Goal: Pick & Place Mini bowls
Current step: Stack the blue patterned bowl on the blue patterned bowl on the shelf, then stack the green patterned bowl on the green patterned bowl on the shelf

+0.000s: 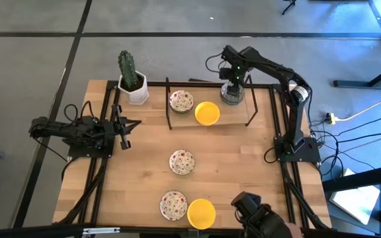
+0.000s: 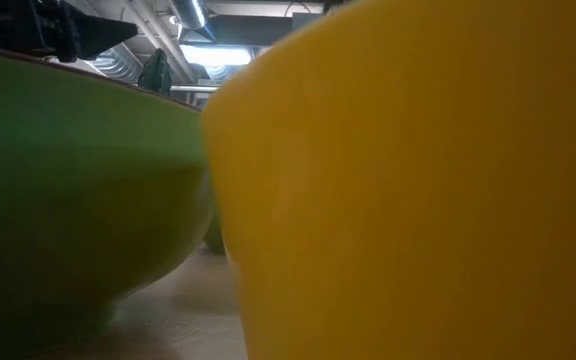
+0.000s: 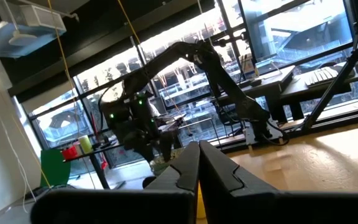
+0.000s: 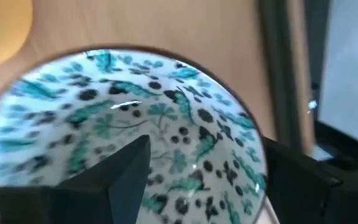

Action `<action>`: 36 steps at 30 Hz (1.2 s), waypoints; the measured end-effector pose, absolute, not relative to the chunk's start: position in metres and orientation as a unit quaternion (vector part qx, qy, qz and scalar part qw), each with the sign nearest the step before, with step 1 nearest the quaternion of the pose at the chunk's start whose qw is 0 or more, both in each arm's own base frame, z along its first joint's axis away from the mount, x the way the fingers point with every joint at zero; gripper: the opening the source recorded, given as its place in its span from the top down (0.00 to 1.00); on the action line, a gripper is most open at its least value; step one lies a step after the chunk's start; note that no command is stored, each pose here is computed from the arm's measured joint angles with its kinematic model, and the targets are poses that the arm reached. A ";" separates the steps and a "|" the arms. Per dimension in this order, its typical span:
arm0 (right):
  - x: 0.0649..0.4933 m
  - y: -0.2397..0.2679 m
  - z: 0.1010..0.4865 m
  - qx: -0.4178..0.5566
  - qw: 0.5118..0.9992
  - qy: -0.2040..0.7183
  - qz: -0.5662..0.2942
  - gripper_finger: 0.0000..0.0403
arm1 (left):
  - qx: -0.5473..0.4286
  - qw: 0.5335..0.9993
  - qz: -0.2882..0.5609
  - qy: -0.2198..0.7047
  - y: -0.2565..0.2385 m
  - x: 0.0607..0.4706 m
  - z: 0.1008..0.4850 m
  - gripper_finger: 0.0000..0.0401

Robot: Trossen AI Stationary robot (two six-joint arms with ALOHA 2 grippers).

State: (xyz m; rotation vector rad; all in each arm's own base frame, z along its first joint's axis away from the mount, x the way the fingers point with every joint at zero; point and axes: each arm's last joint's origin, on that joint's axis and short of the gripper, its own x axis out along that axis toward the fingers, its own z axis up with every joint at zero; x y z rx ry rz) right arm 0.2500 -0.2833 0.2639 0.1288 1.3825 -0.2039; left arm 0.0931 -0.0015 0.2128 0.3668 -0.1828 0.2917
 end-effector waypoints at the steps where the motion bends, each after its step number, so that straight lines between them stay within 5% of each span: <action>1: 0.250 -0.283 0.259 0.063 0.761 0.640 -0.090 0.31 | 0.181 0.969 0.144 -0.091 -0.002 0.093 0.213 0.99; 18: 0.246 -0.272 0.269 0.061 0.769 0.627 -0.106 0.31 | 0.180 0.968 0.144 -0.096 -0.002 0.093 0.214 0.98; 30: 0.241 -0.236 0.335 -0.004 0.779 0.568 -0.264 0.31 | 0.173 0.971 0.128 -0.107 -0.002 0.093 0.215 0.99; 33: 0.240 -0.217 0.352 0.004 0.798 0.537 -0.274 0.37 | 0.173 0.971 0.127 -0.107 -0.003 0.093 0.215 0.99; 36: 0.244 -0.196 0.355 -0.003 0.800 0.525 -0.290 0.53 | 0.172 0.971 0.128 -0.107 -0.002 0.093 0.215 0.99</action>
